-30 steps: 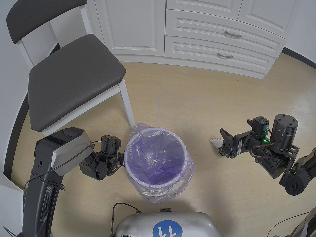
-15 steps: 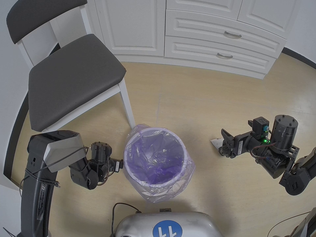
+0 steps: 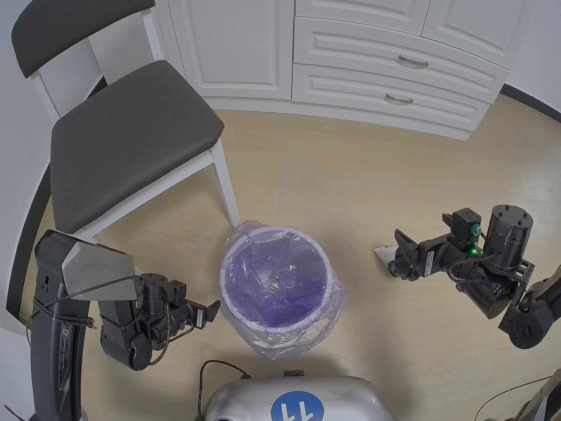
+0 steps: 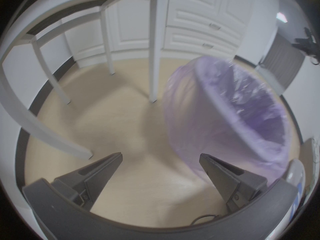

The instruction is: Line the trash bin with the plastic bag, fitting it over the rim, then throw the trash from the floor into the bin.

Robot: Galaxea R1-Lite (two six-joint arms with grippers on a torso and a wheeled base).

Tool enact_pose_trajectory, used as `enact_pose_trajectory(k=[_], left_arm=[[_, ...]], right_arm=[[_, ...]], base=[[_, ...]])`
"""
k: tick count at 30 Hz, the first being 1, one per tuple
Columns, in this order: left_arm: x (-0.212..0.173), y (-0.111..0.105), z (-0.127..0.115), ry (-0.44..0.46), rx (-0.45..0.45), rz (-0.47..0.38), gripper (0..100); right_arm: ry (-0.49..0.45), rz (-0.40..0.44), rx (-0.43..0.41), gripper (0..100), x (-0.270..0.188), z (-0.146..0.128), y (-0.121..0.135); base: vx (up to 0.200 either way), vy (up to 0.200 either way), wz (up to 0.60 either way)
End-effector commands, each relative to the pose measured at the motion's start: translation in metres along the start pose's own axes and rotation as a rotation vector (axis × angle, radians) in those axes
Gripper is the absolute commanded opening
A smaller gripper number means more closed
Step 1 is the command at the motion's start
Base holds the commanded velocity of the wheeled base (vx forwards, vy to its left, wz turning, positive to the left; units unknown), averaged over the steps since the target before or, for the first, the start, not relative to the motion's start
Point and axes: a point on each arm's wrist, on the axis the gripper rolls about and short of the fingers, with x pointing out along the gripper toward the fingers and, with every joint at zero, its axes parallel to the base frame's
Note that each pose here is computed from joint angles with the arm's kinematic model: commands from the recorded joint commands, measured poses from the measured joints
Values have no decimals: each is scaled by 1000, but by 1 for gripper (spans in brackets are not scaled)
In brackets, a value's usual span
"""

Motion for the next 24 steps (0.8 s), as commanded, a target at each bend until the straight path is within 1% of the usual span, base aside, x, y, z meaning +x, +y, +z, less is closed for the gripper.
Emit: enact_pose_trajectory(k=[1,7,12,17,19,22,24], left_arm=[[-20,-2,-18,44,50,-122,100],[-17,-6,-21,45,74,-146,100],[-9,-8,-24,36,118,-184,100],[18,-9,-27,-11,125,-174,100],[26,-10,-22,-21,125,-175,100],[33,-11,-18,-18,130,-172,100],[42,-10,-11,3,130,-153,100]], right_arm=[[-6,2,1,100,-3,2,-1],[4,3,-3,100,-1,0,0],[6,19,-3,100,-1,-1,0],[12,21,-5,100,2,-4,1],[15,20,-6,100,3,-4,1],[19,13,-6,100,4,-5,-1],[22,10,-6,100,4,-6,-2]], base=[[0,0,0],[0,0,0],[0,0,0],[0,0,0],[0,0,0],[0,0,0],[0,0,0]])
